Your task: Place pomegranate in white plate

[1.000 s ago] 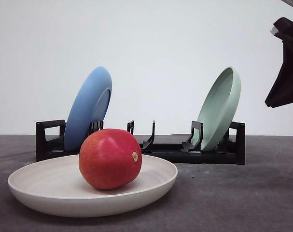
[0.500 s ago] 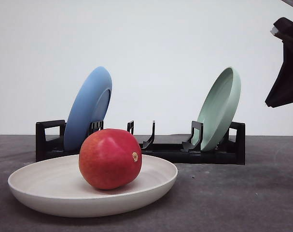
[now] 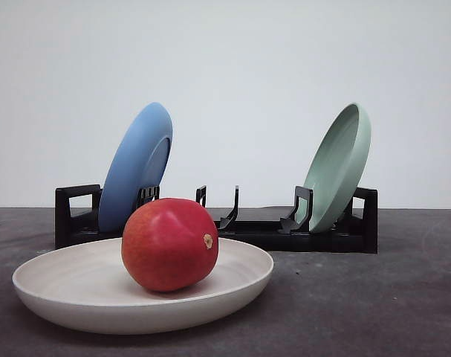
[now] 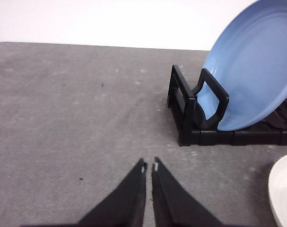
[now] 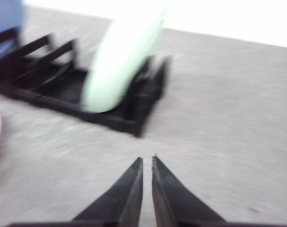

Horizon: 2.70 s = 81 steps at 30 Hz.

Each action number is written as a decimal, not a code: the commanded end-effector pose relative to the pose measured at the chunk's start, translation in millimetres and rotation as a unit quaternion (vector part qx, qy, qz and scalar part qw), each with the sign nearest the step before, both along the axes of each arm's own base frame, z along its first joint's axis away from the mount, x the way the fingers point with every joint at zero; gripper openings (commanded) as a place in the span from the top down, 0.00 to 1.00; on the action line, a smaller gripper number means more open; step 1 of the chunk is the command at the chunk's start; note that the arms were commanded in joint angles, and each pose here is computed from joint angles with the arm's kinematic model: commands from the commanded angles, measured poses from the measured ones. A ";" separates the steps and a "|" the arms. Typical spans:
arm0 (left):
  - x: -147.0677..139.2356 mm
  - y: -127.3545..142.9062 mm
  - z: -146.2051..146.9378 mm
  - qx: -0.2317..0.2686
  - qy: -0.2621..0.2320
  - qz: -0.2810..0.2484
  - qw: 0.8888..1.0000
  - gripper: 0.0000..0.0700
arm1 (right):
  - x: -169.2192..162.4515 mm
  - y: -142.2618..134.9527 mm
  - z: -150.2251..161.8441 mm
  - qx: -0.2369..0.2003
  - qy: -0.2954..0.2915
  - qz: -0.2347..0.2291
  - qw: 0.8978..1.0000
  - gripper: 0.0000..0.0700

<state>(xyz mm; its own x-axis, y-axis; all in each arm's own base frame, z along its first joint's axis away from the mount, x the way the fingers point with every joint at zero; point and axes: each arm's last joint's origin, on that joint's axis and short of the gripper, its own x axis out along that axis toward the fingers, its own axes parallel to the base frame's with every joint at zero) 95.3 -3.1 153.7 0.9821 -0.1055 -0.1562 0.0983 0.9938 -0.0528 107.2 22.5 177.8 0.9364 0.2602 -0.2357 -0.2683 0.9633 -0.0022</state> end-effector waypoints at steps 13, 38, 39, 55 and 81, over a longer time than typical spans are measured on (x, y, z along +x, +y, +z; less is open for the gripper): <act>0.7 0.0 -1.7 0.007 -0.004 -0.001 1.000 1.00 | -10.4 -20.5 -20.7 0.024 -0.069 -0.136 0.988 0.96; 0.7 0.0 -1.7 0.007 -0.004 -0.001 1.000 1.00 | -10.4 -20.5 -20.5 0.023 -0.070 -0.136 0.988 0.96; 0.7 0.0 -1.7 0.007 -0.004 -0.001 1.000 1.00 | -10.4 -20.5 -20.5 0.023 -0.070 -0.136 0.988 0.96; 0.7 0.0 -1.7 0.007 -0.004 -0.001 1.000 1.00 | -10.4 -20.5 -20.5 0.023 -0.070 -0.136 0.988 0.96; 0.7 0.0 -1.7 0.007 -0.004 -0.001 1.000 1.00 | -10.4 -20.5 -20.5 0.023 -0.070 -0.136 0.988 0.96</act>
<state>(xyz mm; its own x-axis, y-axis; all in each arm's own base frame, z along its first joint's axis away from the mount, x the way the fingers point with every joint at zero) 95.3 -3.1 153.7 0.9821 -0.1055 -0.1562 0.0983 0.9938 -0.0528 96.5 2.1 157.3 0.9947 0.0047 -0.1023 -0.0034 0.9999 0.0129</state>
